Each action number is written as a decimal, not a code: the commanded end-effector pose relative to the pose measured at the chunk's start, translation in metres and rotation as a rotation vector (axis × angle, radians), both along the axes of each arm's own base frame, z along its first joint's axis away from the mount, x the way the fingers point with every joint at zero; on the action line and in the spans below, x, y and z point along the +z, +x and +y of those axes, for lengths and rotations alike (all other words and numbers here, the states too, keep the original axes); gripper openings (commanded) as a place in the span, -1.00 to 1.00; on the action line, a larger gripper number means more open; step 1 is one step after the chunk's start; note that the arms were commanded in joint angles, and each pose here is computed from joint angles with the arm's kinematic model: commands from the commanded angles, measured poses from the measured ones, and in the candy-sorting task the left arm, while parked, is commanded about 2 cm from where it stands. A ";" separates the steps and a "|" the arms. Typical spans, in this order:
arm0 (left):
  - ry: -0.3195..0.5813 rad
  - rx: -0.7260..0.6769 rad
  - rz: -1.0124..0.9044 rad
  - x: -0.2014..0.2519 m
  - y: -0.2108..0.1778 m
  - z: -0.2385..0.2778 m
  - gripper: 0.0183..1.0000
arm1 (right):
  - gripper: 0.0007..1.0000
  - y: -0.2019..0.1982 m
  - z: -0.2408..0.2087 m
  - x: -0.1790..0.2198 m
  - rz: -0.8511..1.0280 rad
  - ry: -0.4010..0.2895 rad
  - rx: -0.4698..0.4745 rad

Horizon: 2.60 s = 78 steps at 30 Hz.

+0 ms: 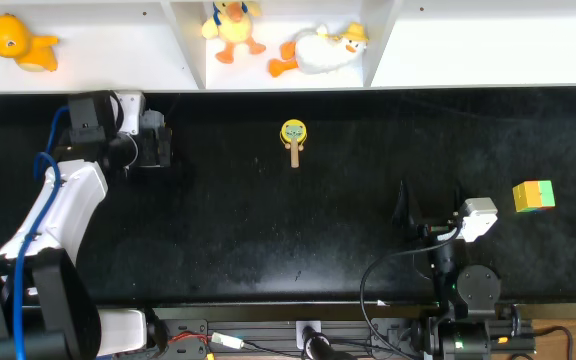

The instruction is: Store Toys

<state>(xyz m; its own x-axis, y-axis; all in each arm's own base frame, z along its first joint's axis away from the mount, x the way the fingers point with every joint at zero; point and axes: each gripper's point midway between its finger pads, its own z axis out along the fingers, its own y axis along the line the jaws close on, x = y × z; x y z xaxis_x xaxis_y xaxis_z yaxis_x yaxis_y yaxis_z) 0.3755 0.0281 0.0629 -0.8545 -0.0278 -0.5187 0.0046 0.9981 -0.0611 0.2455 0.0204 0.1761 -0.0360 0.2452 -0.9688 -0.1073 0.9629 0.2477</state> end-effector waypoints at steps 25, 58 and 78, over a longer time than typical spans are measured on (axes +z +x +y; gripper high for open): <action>-0.006 -0.012 0.069 -0.027 -0.005 -0.004 0.18 | 0.99 0.000 0.002 -0.003 -0.002 -0.003 0.008; 0.040 0.010 -0.318 0.103 0.062 0.006 -0.96 | 0.99 0.000 0.002 -0.003 -0.002 -0.003 0.008; 0.008 0.046 -0.373 0.093 0.119 0.012 -0.96 | 0.99 0.000 0.002 -0.003 -0.002 -0.003 0.008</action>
<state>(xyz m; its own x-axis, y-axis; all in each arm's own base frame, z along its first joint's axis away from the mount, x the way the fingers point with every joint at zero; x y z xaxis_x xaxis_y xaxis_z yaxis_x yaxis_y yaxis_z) 0.4827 0.0434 0.1470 -0.6237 -0.0395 -0.7806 -0.0145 0.9991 -0.0390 0.2455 0.0204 0.1761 -0.0360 0.2452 -0.9688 -0.1073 0.9629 0.2477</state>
